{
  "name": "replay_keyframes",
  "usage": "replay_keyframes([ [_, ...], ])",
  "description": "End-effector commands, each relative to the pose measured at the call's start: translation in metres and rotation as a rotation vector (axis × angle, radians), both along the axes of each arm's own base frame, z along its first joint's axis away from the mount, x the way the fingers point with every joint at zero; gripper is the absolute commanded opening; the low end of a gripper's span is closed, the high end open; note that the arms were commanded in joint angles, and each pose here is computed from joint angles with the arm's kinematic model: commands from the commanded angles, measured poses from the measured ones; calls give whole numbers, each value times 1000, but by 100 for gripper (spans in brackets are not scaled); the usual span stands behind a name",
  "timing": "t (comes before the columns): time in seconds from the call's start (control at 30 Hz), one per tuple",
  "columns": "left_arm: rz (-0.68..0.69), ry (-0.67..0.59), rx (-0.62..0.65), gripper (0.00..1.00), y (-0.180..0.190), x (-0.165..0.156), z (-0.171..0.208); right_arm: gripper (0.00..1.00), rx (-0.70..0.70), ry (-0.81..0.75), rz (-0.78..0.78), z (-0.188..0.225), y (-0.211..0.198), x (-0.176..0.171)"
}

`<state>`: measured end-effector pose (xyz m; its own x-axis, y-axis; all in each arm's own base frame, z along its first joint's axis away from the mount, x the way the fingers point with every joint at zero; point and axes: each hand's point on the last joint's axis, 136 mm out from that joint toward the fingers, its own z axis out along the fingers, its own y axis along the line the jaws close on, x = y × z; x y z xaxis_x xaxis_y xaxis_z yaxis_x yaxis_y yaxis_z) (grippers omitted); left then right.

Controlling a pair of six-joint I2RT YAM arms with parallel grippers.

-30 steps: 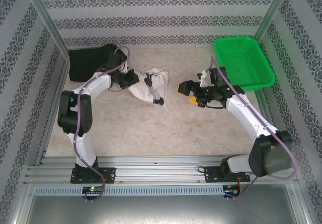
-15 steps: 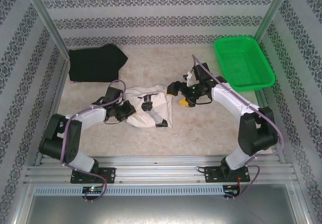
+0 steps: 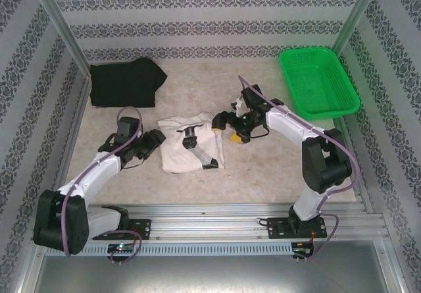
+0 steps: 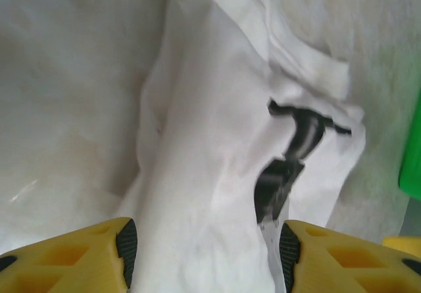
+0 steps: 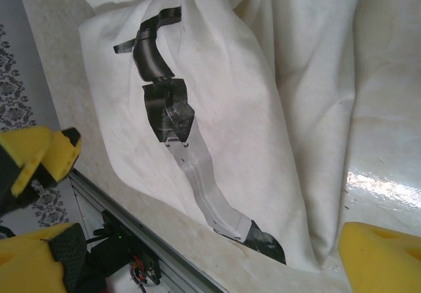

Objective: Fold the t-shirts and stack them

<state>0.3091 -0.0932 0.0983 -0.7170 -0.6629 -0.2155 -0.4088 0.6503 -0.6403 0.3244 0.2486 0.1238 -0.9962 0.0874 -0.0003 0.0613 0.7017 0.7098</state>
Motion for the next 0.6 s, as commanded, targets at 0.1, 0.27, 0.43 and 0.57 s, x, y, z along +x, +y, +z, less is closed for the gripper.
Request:
replay_keyframes([
  [0.1, -56, 16, 35, 59, 5, 45, -14, 98, 8, -37, 36, 6, 6, -1],
  [0.27, -95, 20, 73, 59, 3, 77, -25, 98, 16, -47, 38, 10, 5, -5],
  [0.43, -158, 69, 90, 59, -6, 92, -44, 98, 18, -49, 38, 10, 3, -8],
  [0.57, -193, 146, 120, 58, -8, 93, -64, 98, 26, -54, 31, 14, 2, -6],
])
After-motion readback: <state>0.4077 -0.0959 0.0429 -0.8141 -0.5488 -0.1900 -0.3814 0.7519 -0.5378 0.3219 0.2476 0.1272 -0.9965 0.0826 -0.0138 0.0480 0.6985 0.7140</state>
